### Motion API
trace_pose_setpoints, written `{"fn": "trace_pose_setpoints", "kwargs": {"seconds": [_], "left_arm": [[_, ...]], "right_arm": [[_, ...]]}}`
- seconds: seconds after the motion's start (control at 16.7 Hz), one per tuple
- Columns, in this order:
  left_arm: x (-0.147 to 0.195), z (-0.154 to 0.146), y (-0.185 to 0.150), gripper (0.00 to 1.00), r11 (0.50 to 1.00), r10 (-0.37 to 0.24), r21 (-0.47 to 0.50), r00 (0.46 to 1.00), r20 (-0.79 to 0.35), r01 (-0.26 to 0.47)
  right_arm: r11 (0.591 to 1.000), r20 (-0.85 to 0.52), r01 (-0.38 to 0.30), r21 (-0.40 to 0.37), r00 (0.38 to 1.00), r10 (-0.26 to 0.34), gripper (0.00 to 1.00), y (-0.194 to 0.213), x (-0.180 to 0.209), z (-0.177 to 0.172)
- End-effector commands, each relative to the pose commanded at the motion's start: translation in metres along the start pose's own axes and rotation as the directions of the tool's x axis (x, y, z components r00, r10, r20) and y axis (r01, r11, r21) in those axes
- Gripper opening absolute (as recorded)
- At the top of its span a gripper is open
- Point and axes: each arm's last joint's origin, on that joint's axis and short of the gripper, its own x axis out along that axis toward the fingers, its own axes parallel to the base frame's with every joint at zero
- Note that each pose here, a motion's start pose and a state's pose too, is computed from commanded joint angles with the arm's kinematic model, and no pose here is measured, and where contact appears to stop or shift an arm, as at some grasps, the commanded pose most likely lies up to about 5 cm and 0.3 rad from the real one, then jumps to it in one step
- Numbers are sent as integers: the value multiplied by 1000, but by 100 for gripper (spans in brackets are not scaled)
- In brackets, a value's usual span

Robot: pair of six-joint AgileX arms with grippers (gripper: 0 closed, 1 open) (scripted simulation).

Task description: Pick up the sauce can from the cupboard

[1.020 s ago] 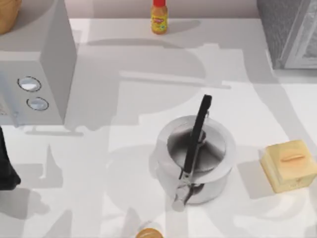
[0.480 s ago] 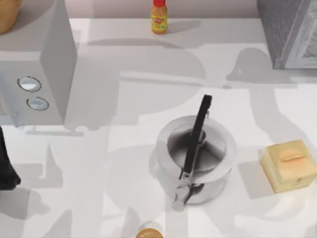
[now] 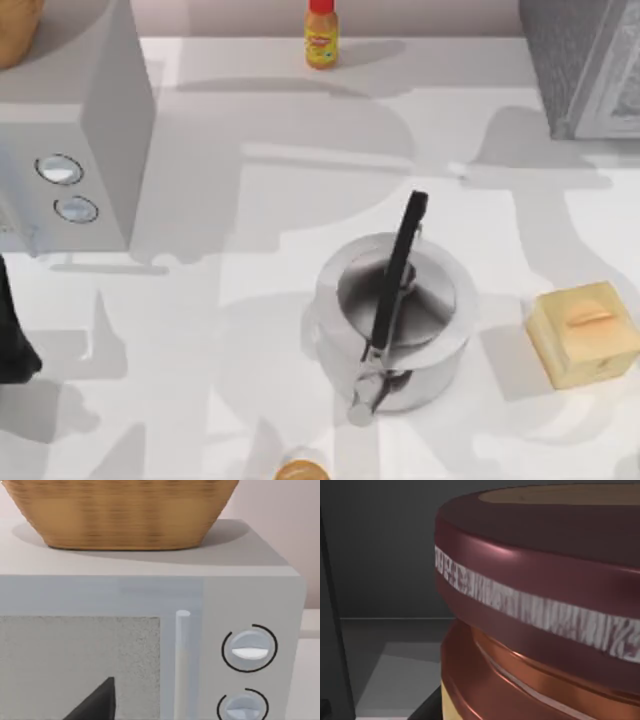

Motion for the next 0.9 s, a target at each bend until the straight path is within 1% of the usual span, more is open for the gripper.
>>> {"fn": "trace_pose_setpoints", "kwargs": {"seconds": [0.24,0.42,0.6,0.9], "left_arm": [[0,0,0,100,1000,0,0,1000,0,0],[0,0,0,100,1000,0,0,1000,0,0],[0,0,0,100,1000,0,0,1000,0,0],[0,0,0,100,1000,0,0,1000,0,0]], "right_arm": [[1000,16,-9,6,1000,9,0,-22,-25,-19],[1000,30,-15,10,999,14,0,-44,-45,-53],[1000,34,-16,8,999,16,0,-61,-59,-112],[1000,10,-12,-4,1000,12,0,-74,-55,-244]]}}
